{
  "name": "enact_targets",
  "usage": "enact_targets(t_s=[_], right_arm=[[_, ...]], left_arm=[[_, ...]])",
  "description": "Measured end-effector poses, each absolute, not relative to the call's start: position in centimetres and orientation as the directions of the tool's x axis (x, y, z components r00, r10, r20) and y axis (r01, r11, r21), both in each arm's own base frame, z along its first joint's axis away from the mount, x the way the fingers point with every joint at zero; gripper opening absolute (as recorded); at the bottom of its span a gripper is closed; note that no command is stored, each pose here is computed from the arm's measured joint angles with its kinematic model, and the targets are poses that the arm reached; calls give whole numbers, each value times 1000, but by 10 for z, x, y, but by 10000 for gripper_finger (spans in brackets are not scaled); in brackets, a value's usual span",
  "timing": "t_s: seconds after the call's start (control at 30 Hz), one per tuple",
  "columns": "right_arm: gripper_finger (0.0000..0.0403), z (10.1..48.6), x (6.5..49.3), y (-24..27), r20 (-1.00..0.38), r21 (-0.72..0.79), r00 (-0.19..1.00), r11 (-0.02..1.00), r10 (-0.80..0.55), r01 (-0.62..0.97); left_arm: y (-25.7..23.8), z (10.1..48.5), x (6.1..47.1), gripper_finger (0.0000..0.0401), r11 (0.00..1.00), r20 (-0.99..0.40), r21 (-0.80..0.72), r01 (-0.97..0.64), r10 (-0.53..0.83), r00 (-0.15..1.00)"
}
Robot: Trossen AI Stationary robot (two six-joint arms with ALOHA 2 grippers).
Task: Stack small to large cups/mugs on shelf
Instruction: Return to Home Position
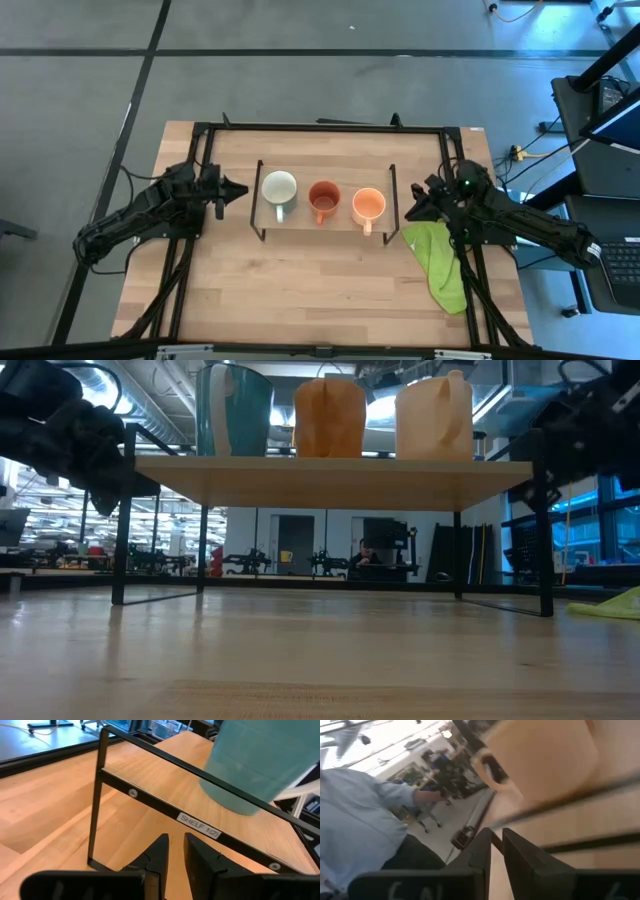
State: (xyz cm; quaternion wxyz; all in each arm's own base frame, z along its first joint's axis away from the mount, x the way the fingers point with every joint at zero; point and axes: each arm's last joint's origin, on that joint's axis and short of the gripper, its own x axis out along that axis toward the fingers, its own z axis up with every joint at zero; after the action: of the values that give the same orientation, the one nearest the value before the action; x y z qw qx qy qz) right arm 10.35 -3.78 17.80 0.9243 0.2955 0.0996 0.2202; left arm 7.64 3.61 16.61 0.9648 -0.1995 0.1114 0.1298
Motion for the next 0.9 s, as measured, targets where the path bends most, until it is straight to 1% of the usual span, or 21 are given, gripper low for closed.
enact_targets(t_s=[0.2,0.27,0.37,0.9], right_arm=[[51,172,104,-39,-102,624,909,738,405,-259],[51,172,104,-40,-104,621,913,743,394,-250],[51,172,104,-40,-104,621,914,743,391,-247],[51,172,104,-40,-104,620,914,744,391,-248]], left_arm=[[35,166,77,55,888,-267,-356,-290,201,943],[36,166,77,55,858,-268,-411,-308,209,941],[36,166,77,55,834,-269,-446,-324,220,938],[36,166,77,55,840,-269,-435,-323,221,937]])
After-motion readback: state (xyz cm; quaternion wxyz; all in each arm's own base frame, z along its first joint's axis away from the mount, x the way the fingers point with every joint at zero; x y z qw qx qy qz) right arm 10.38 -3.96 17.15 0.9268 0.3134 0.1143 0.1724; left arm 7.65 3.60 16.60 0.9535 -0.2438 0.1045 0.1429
